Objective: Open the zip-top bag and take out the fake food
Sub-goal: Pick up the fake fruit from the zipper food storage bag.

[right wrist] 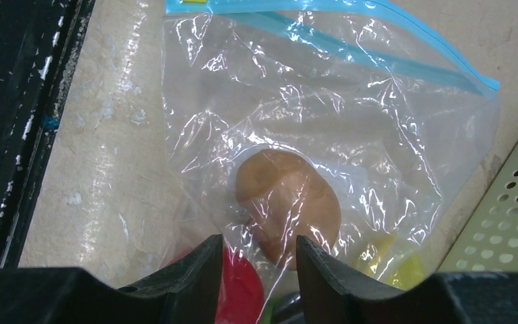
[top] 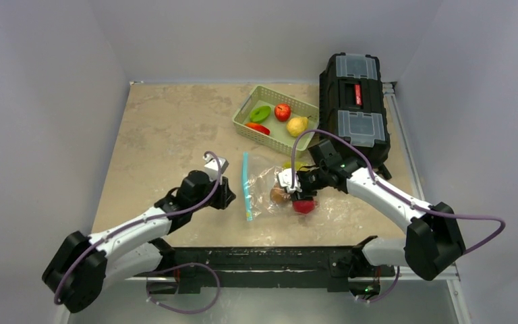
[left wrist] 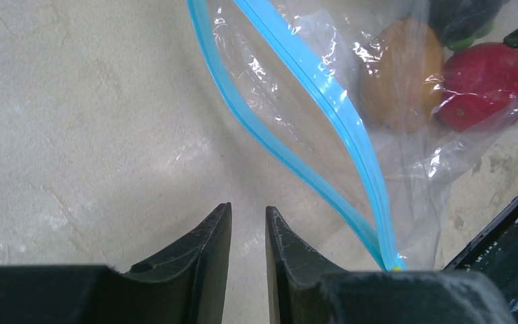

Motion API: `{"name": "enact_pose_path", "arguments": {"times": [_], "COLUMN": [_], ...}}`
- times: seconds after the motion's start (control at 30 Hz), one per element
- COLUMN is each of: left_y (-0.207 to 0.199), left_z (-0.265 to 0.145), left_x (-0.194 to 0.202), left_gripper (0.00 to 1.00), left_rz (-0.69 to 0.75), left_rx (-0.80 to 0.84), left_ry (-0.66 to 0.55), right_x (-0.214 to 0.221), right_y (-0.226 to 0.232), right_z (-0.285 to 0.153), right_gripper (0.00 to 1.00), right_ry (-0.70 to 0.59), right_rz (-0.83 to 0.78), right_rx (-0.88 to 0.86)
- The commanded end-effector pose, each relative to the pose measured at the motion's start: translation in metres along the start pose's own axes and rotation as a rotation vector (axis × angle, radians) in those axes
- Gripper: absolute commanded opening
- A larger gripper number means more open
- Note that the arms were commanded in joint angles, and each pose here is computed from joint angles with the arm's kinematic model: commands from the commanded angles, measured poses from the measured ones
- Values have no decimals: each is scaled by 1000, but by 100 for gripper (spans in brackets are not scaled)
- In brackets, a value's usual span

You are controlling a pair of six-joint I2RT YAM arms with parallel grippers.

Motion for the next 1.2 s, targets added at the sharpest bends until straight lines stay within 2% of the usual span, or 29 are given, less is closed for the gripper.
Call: {"name": "enact_pose_path", "arguments": {"times": [0.0,0.4,0.7,0.83,0.93,1.17], "left_y": [-6,-8,-22,-32,-39,-51], "left_z": [22,27,60,66,72,91], "left_x": [-30,-48,-47,-43,-42,-37], "left_gripper": [23,22,24,29,38,45], "left_rz": [108,214,242,247,273,332], "left_rx": [67,93,273,356,403,450], "left_ry": [-55,-209,-205,-248,-281,-264], "right_x": [-3,0,0,3,7,10], "right_y": [-5,-7,-9,-13,-17,-23], "right_z": [-1,2,1,5,11,21], "right_gripper": [42,40,38,34,32,33], "right_ry": [-10,6,10,35,81,141], "right_rz": [3,23,33,60,72,93], "right_rx": [44,53,76,113,150,217]}}
Point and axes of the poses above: each gripper's point midway between its finger pads, its own z axis out along the fingers, its own y axis along the line the jaws close on, x = y × z, the point moved 9 cm from there along -z, back along the fingers, and after that the axes turned 14 degrees about z, right-handed, at the moved point
